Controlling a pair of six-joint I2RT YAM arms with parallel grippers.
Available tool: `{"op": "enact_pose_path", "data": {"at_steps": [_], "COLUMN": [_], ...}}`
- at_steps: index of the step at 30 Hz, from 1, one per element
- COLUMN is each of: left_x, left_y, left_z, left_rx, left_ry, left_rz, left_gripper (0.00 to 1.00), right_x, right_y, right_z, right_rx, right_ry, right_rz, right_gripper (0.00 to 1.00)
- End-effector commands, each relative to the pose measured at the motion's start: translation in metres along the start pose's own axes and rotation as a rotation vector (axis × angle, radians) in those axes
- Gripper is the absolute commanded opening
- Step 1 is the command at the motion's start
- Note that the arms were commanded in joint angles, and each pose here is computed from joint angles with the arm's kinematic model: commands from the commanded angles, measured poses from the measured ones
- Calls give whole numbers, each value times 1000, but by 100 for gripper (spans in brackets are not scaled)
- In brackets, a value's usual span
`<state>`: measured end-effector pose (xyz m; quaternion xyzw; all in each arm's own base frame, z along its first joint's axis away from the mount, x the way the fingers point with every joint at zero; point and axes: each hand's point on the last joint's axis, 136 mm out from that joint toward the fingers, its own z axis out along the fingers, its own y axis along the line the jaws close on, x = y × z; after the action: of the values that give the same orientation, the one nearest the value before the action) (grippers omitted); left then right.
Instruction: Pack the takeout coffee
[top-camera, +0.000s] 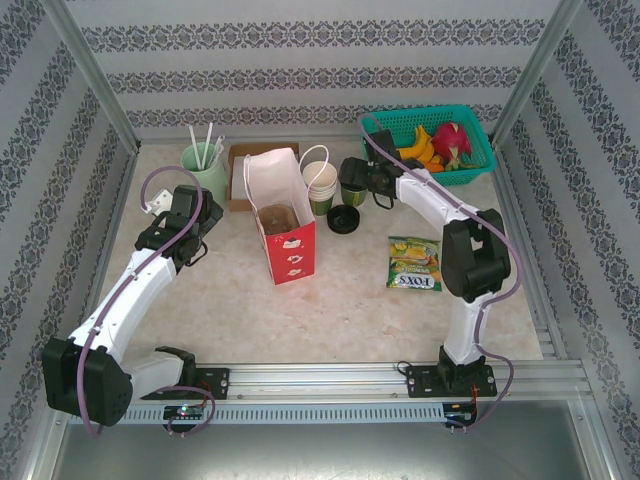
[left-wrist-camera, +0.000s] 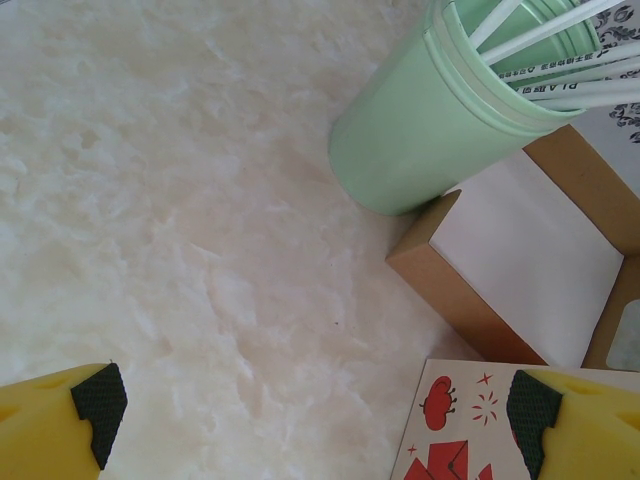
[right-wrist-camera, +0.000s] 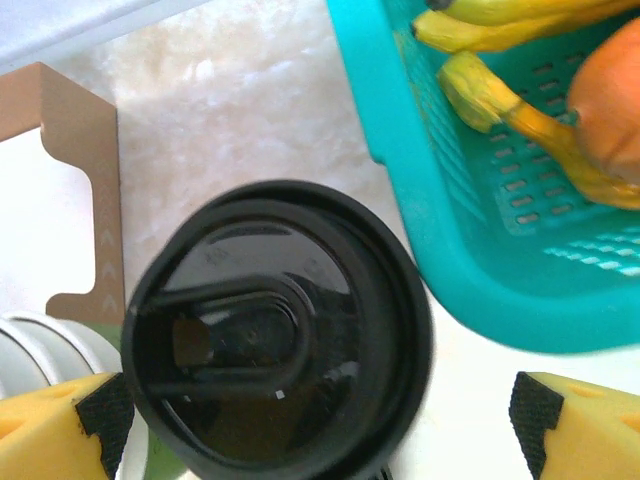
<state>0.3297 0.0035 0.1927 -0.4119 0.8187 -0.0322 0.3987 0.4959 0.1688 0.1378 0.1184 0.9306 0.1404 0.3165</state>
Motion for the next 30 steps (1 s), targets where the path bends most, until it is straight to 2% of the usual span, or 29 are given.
{"op": "enact_pose_path", "data": {"at_steps": [1,5,22,30], "left_x": [1,1,1,1], "left_y": [3,3,4,3], "left_z": [1,1,1,1], "left_rx": [-6,-7,-10,-6], "left_ry": [-12,-11,-13,-7], "left_rz": [17,20,25,26], "left_gripper": [99,99,99,99], "right_x": [-9,-1,-5,-5], "right_y": [8,10,13,8], "right_z": [-16,-4,24,31], "right_rx": [-28,-53,-69,-57], "right_ry": [-60,-18,2,2], "right_rz": [36,37,60,65], "right_gripper": [98,98,98,91]}}
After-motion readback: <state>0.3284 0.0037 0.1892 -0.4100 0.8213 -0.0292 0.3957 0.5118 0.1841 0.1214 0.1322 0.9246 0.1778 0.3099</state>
